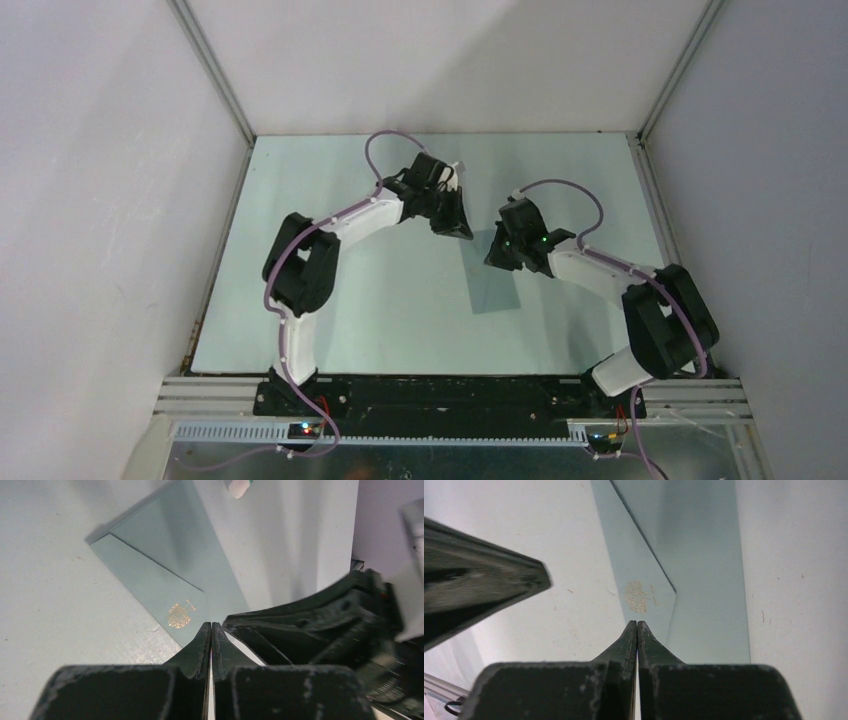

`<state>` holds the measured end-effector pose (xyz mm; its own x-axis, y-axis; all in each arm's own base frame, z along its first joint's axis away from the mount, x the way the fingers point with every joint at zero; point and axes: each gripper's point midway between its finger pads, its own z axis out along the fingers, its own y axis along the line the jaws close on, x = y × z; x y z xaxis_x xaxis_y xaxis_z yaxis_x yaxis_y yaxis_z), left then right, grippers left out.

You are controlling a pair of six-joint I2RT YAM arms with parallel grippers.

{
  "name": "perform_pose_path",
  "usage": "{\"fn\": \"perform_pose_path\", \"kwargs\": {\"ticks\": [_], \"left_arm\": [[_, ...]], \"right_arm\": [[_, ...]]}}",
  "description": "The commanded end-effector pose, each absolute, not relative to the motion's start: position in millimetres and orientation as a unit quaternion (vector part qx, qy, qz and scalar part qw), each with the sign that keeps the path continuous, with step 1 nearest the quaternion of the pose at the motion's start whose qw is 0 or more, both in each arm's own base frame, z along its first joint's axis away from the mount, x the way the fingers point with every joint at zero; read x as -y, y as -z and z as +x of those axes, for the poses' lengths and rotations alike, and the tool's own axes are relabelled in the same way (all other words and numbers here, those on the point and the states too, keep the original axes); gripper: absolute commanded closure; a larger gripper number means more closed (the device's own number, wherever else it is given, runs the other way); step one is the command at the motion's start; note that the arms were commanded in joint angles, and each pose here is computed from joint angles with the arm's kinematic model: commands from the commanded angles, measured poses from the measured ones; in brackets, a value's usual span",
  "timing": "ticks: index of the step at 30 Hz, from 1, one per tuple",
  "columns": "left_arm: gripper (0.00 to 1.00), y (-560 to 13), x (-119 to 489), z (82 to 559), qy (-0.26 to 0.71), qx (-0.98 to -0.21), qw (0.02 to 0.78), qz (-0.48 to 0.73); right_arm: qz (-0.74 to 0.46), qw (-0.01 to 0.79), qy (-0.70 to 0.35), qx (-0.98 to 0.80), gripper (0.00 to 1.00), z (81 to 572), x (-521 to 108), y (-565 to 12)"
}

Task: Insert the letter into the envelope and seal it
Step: Seal the envelope flap on the envelope.

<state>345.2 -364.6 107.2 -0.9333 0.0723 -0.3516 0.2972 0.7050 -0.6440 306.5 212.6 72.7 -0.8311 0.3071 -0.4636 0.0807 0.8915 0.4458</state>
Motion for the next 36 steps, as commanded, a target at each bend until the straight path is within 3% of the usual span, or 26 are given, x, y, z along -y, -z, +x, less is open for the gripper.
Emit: {"fn": "perform_pose_path", "kwargs": {"ticks": [1,19,23,28,32,36], "left_arm": [[0.95,-139,353,358,0.376,-0.901,0.188,0.103],[0.93,-169,285,397,0.359,-0.9,0.245,0.039],[0.93,-176,265,412,0.344,-0.902,0.261,0.021],[0.91,-184,237,434,0.319,-0.905,0.282,-0.009],[0.88,-192,217,454,0.3,-0.904,0.302,-0.033],[0.82,-206,199,487,0.258,-0.905,0.333,-0.058]], "right_arm": [[0.101,0.265,-0.215,-0.935,1.0,317,-220,-66],[0.113,0.21,-0.151,-0.959,1.0,313,-204,1],[0.111,0.235,-0.19,-0.947,1.0,317,-212,-35],[0.112,0.338,-0.242,-0.903,1.0,329,-207,-137],[0.13,0.41,-0.221,-0.875,0.86,330,-175,-189],[0.158,0.415,-0.205,-0.872,0.81,323,-144,-199]]}}
